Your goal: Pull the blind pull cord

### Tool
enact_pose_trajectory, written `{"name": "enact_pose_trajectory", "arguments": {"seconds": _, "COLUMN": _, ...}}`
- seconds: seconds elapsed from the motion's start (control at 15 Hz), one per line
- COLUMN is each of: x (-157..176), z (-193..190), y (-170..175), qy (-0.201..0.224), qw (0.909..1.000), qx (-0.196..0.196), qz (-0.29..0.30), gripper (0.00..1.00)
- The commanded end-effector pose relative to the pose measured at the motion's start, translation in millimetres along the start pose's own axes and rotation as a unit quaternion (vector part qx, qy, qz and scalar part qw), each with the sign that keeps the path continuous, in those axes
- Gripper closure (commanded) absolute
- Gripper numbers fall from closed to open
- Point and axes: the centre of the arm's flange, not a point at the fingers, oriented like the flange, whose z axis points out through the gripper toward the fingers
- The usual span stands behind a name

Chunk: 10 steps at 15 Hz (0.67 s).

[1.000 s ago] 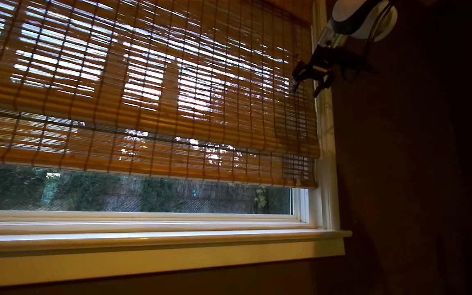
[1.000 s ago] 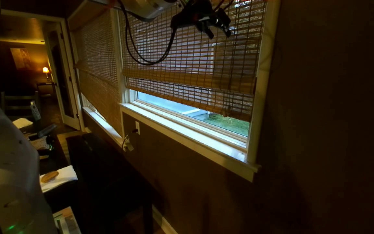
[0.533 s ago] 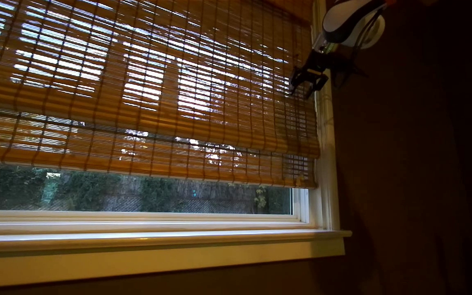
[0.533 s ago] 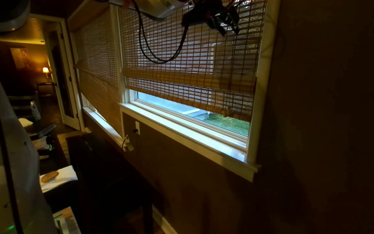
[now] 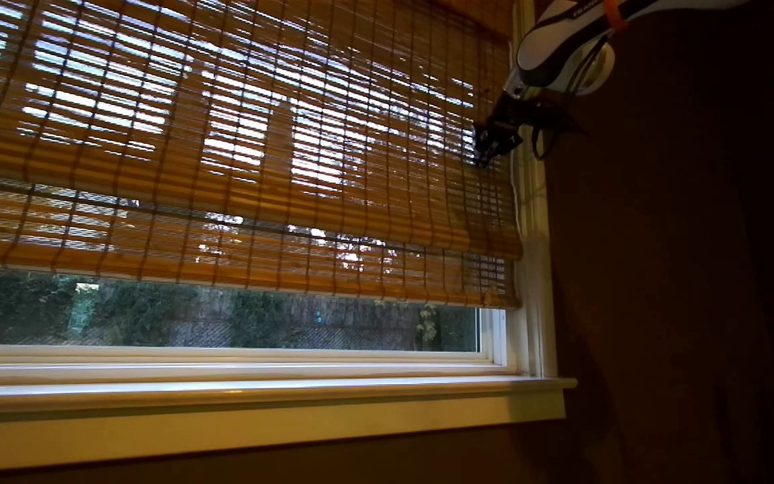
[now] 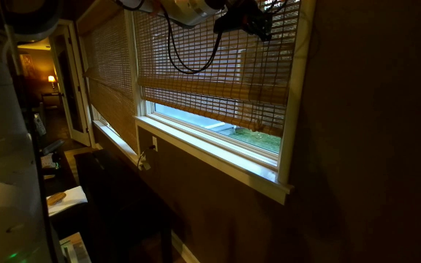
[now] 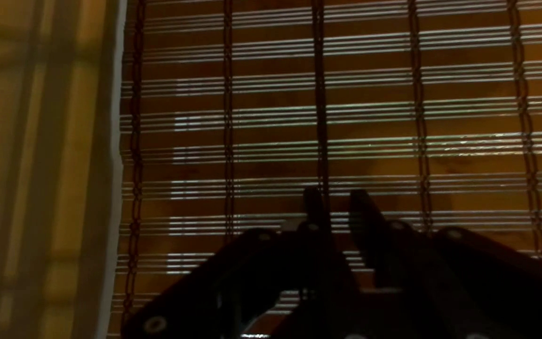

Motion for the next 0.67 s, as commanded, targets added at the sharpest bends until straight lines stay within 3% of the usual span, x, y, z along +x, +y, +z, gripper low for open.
{"name": "enact_pose_trajectory", "arguments": {"seconds": 0.0, "x": 9.3, "z": -0.9, "y": -3.4, "qy": 0.004, "qw": 1.0000, "qx": -0.007, "qz": -0.004, "gripper": 1.00}}
{"name": "enact_pose_trajectory", "arguments": {"seconds": 0.47, "x": -8.1, "z": -25.5, "y": 6.6, "qy": -0.048, "qw": 0.9959, "qx": -0.077, "qz": -0.004, "gripper": 1.00}}
{"name": "enact_pose_trajectory", "arguments": {"seconds": 0.6, "x": -17.6, "z": -27.3, "y": 10.4, "qy": -0.068, "qw": 0.9948, "qx": -0.075, "qz": -0.008, "gripper": 1.00}}
